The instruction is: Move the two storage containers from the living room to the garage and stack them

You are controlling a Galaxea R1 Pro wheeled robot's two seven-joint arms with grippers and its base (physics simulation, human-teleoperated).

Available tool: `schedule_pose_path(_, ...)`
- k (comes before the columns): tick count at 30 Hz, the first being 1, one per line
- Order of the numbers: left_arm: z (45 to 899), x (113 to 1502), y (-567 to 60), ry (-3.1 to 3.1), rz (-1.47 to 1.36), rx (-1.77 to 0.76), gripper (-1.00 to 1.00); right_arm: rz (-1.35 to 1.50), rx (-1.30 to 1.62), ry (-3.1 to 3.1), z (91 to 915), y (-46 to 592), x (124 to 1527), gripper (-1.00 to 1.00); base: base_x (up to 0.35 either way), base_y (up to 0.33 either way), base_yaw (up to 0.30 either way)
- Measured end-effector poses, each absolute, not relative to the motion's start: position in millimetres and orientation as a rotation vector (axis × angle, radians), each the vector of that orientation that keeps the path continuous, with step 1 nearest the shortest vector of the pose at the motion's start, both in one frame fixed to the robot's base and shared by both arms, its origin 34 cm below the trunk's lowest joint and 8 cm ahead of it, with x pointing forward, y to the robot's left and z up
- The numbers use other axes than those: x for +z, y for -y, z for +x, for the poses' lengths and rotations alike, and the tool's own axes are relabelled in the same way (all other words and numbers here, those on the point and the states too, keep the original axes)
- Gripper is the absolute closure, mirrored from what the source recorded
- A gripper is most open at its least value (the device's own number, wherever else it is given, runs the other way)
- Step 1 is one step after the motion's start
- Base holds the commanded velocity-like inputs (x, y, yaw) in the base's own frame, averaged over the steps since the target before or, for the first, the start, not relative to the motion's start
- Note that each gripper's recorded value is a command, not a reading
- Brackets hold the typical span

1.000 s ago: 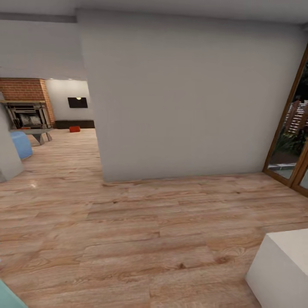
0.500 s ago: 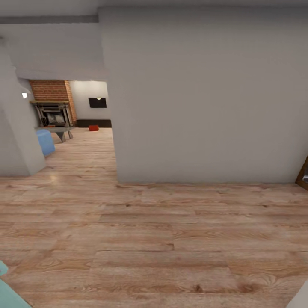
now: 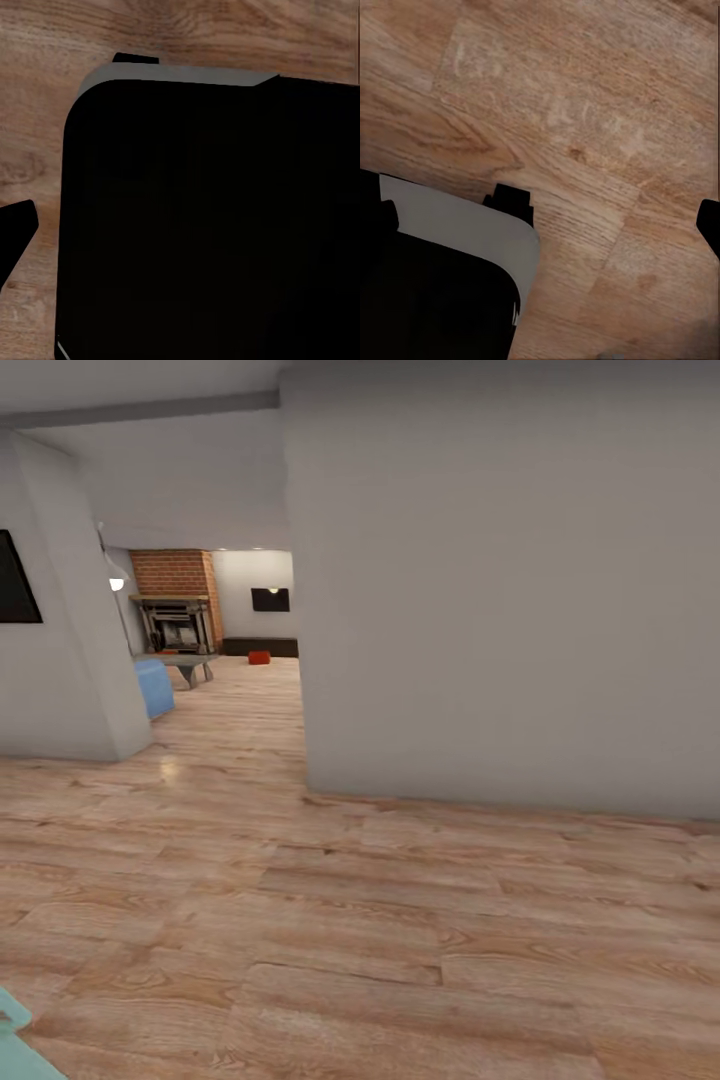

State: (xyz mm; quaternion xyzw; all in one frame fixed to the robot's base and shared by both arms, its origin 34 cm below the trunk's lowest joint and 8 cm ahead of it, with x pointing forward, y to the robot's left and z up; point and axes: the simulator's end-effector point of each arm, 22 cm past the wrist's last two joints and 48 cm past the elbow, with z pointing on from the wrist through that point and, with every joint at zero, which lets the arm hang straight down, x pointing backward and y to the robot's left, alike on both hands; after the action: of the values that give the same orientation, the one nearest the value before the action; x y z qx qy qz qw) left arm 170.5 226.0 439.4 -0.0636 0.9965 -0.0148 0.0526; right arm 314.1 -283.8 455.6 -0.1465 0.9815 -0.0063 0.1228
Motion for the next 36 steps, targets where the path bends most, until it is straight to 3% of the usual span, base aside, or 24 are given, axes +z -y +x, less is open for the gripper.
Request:
schedule_pose_path(25, 170.6, 439.4, -225.2, -3.029, -0.193, -0.047, -1.0, -0.433, -0.016, -2.866, 313.2, 282.5, 455.3, -1.0, 0.321, 0.0, 0.007)
schedule_pose_path(36, 170.8, 439.5, -225.2, -3.028, -0.194, -0.047, -1.0, -0.431, -0.017, -2.864, 313.8, 282.7, 455.5, -1.0, 0.321, 0.0, 0.172)
